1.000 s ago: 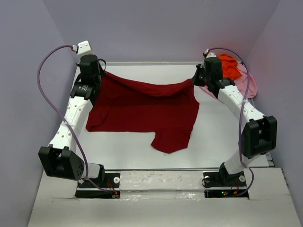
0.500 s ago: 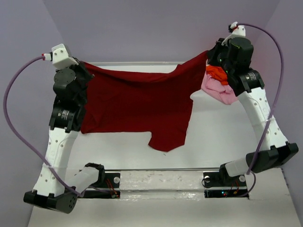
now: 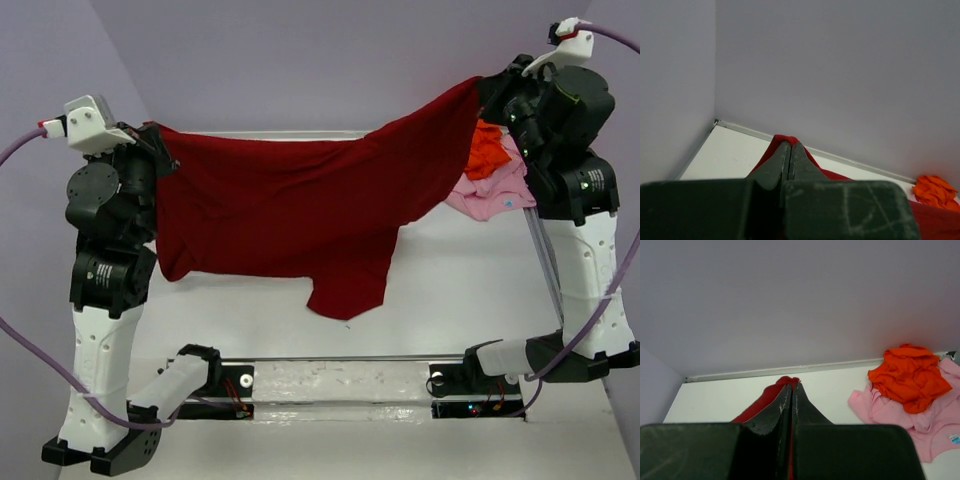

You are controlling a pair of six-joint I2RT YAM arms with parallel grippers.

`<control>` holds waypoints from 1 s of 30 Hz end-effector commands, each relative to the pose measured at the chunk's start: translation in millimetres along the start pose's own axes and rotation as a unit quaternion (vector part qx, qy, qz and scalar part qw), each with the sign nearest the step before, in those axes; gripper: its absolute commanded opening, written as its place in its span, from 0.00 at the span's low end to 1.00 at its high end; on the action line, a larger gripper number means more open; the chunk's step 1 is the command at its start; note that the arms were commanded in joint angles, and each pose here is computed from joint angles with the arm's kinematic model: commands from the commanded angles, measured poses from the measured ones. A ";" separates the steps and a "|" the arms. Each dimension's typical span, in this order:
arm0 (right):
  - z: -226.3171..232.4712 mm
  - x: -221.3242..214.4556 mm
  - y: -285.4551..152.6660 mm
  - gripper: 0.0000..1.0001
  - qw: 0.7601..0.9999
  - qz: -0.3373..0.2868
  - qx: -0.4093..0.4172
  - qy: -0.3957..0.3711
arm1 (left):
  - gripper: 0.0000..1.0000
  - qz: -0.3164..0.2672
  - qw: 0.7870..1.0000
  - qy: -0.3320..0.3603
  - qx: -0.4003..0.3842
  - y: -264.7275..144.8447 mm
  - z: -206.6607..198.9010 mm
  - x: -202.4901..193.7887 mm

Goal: Fold and stack the t-shirts
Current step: Flatten out the 1/3-folded T-shirt at the center of the board.

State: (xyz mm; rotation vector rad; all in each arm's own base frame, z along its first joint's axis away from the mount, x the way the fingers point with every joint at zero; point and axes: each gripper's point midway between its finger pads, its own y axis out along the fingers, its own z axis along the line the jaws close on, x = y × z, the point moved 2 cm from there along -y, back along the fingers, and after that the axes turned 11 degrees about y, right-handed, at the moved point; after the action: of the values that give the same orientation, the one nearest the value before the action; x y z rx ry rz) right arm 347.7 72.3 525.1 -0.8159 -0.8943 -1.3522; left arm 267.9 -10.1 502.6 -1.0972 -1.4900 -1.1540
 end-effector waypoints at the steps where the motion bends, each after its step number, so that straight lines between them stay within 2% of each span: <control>1: 12.0 52.1 -21.9 0.00 0.998 -0.063 0.009 -0.008 | 0.00 -0.078 0.997 -0.023 -0.016 -32.4 5.1 64.0; 11: 31.5 95.4 -36.6 0.00 0.994 -0.106 0.036 -0.008 | 0.00 -0.117 0.990 -0.050 -0.054 -57.2 -0.9 110.1; 15: 49.3 127.2 -51.3 0.00 0.986 -0.151 0.073 0.005 | 0.00 -0.134 0.983 -0.069 -0.101 -58.2 -18.1 130.2; 20: 60.0 130.4 -44.8 0.00 0.983 -0.156 0.098 0.004 | 0.00 -0.138 0.981 -0.058 -0.125 -45.2 -31.8 137.9; 25: 52.5 89.5 16.1 0.00 0.992 -0.103 0.071 -0.006 | 0.00 -0.086 0.990 -0.038 -0.105 12.5 -47.3 106.5; 26: 43.8 67.0 45.5 0.00 0.996 -0.074 0.053 -0.009 | 0.00 -0.054 0.993 -0.031 -0.097 38.9 -54.7 83.3; 29: 31.9 33.6 86.0 0.00 0.999 -0.024 0.045 0.006 | 0.00 -0.010 0.997 -0.020 -0.074 74.8 -60.1 50.2; 30: 18.3 10.7 110.7 0.00 0.999 0.010 0.036 0.013 | 0.00 0.005 0.997 -0.013 -0.071 92.8 -65.7 36.7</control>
State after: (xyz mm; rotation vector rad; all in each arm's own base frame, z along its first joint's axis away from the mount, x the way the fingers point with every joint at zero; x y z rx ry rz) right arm 387.5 81.9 611.8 -0.6651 -1.0398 -1.4249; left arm 298.7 -45.0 595.2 -1.2090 -1.5363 -1.3398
